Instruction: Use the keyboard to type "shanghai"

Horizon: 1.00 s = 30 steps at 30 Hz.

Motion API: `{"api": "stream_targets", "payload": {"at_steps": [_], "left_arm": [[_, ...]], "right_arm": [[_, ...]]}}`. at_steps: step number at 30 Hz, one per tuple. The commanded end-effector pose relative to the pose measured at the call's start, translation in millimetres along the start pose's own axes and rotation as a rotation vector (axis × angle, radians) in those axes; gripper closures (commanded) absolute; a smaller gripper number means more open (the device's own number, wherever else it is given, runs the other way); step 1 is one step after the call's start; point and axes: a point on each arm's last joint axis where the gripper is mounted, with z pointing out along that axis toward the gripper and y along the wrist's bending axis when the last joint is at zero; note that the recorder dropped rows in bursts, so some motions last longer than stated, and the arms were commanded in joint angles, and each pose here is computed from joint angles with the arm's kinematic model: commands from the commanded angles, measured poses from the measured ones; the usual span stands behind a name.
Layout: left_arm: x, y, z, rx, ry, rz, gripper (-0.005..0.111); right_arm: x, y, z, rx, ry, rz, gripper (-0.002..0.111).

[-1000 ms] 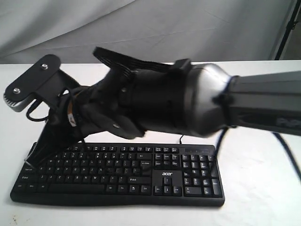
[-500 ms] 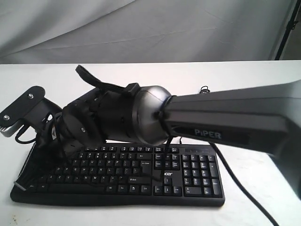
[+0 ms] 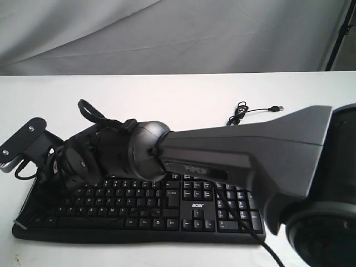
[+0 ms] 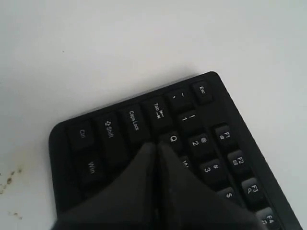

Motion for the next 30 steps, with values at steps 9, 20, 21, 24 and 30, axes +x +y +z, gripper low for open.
{"api": "stream_targets", "payload": {"at_steps": [9,20,21,24,30], "left_arm": [[0.8,-0.2,0.1,0.003,-0.004,-0.001,0.107],[0.8,-0.2,0.1,0.003,-0.004,-0.001,0.107],[0.8,-0.2,0.1,0.003,-0.004,-0.001,0.107],[0.8,-0.2,0.1,0.003,-0.004,-0.001,0.107],[0.8,-0.2,0.1,0.003,-0.004,-0.001,0.107]], "right_arm": [[7.7,-7.4,10.4,0.006,0.037,-0.061,0.108],[10.0,-8.0,15.9,0.012,0.025,-0.063,0.108],[9.8,-8.0,15.9,0.013,0.023,-0.063,0.108],[9.8,-8.0,15.9,0.013,0.023,-0.063,0.108],[15.8,-8.1,23.4,0.013,0.035,-0.065,0.108]]}}
